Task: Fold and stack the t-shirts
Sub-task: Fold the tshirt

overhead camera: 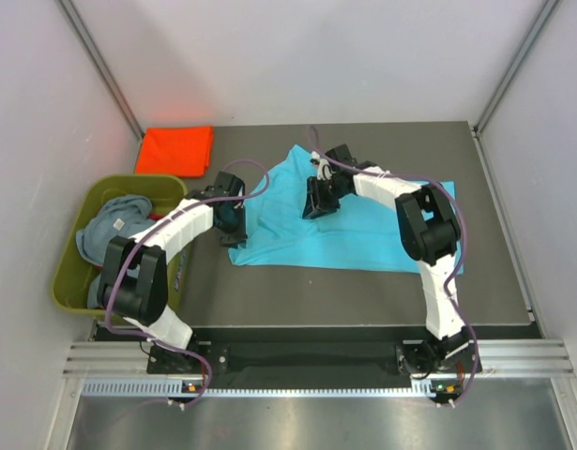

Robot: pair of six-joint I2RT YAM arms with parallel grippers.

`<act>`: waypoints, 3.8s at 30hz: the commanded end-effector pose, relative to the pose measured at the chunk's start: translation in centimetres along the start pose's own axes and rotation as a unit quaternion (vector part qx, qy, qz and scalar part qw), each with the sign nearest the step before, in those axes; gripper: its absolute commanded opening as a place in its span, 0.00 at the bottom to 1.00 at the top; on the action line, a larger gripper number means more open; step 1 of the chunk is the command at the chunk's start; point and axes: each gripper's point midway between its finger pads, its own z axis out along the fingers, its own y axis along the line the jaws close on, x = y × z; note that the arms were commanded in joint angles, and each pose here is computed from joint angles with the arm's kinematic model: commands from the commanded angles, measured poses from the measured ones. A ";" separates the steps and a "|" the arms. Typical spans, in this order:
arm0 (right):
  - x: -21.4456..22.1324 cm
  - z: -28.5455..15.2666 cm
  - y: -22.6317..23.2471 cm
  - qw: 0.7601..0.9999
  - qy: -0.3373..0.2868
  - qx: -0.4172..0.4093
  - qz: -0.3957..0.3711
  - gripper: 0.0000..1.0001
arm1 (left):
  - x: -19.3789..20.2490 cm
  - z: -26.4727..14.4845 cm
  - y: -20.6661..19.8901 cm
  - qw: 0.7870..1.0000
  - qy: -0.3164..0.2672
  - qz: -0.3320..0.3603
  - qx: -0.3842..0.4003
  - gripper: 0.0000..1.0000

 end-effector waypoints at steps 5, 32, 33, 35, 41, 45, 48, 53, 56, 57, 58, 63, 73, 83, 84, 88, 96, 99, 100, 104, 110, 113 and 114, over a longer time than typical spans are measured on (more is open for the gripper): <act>-3.4 -3.4 -1.5 0.998 -0.051 0.025 -0.006 0.36 | -0.6 0.0 -0.6 1.000 -0.002 -0.003 0.014 0.31; -4.2 -3.7 -1.7 0.998 -0.053 -0.023 0.033 0.32 | 0.5 1.3 0.2 0.999 0.014 -0.035 -0.009 0.57; -4.2 -3.6 -1.6 0.998 -0.053 -0.026 0.035 0.32 | 0.6 1.5 0.3 0.999 0.019 -0.036 -0.011 0.59; -3.9 -3.1 -1.8 0.998 -0.047 -0.030 0.042 0.30 | 1.2 2.2 0.5 0.999 0.034 -0.036 -0.019 0.60; -3.4 -2.7 -1.8 0.998 -0.041 -0.030 0.043 0.29 | 1.7 4.1 1.1 0.998 0.049 -0.043 -0.026 0.57; -3.2 -3.3 -1.7 0.998 -0.041 -0.024 0.040 0.30 | 1.9 4.9 2.7 0.995 0.061 -0.050 -0.053 0.36; -3.1 -3.7 -1.5 0.998 -0.042 -0.023 0.038 0.30 | 2.6 4.6 4.7 0.992 0.070 -0.054 -0.084 0.00; -2.6 -3.6 -0.4 0.998 -0.039 -0.038 0.038 0.30 | 3.3 3.6 5.5 0.992 0.069 -0.059 -0.093 0.00; -2.5 -3.2 0.7 0.997 -0.039 -0.054 0.037 0.30 | 3.9 3.5 5.6 0.991 0.075 -0.064 -0.092 0.00; -2.4 -3.1 0.8 0.997 -0.038 -0.056 0.036 0.30 | 3.9 3.4 5.6 0.991 0.073 -0.065 -0.093 0.00; -2.3 -2.9 0.9 0.997 -0.036 -0.057 0.034 0.30 | 4.1 3.4 5.6 0.991 0.075 -0.066 -0.093 0.00; -2.6 -2.5 1.8 0.997 -0.033 -0.061 0.022 0.31 | 4.0 3.2 5.4 0.992 0.070 -0.064 -0.085 0.00; -2.5 -0.9 0.3 0.999 -0.024 -0.027 0.021 0.31 | 3.3 2.9 4.8 0.994 0.060 -0.063 -0.069 0.00; -2.6 -0.2 -0.5 0.999 -0.015 -0.012 0.038 0.17 | 3.4 3.0 4.8 0.994 0.061 -0.059 -0.068 0.00; -2.7 -0.3 -0.4 0.999 -0.017 -0.012 0.035 0.17 | 3.5 3.0 4.8 0.994 0.061 -0.059 -0.068 0.00; -2.7 -0.7 -0.8 0.999 -0.023 0.001 0.031 0.04 | 3.6 3.1 4.9 0.994 0.061 -0.059 -0.068 0.00; -4.2 -2.5 -2.0 0.995 -0.064 0.066 0.026 0.00 | 3.8 3.1 5.1 0.994 0.061 -0.058 -0.071 0.00; -5.0 -3.2 -1.4 0.995 -0.078 0.065 0.008 0.00 | 3.8 3.0 5.0 0.994 0.061 -0.059 -0.069 0.00; -5.7 -3.5 -0.9 0.995 -0.085 0.060 -0.003 0.01 | 3.8 2.9 4.9 0.994 0.060 -0.059 -0.066 0.00; -7.1 -3.5 2.1 0.994 -0.088 0.039 -0.058 0.26 | 3.5 2.8 4.4 0.995 0.054 -0.059 -0.052 0.00; -9.7 -0.9 8.1 0.987 -0.107 -0.014 -0.116 0.39 | 2.9 2.4 4.0 0.996 0.046 -0.058 -0.043 0.01; -10.7 0.6 10.6 0.983 -0.126 -0.040 -0.128 0.40 | 2.6 2.2 3.9 0.997 0.037 -0.059 -0.040 0.01; -10.8 1.4 10.7 0.984 -0.128 -0.041 -0.119 0.40 | 2.7 2.2 3.3 0.997 0.039 -0.061 -0.025 0.01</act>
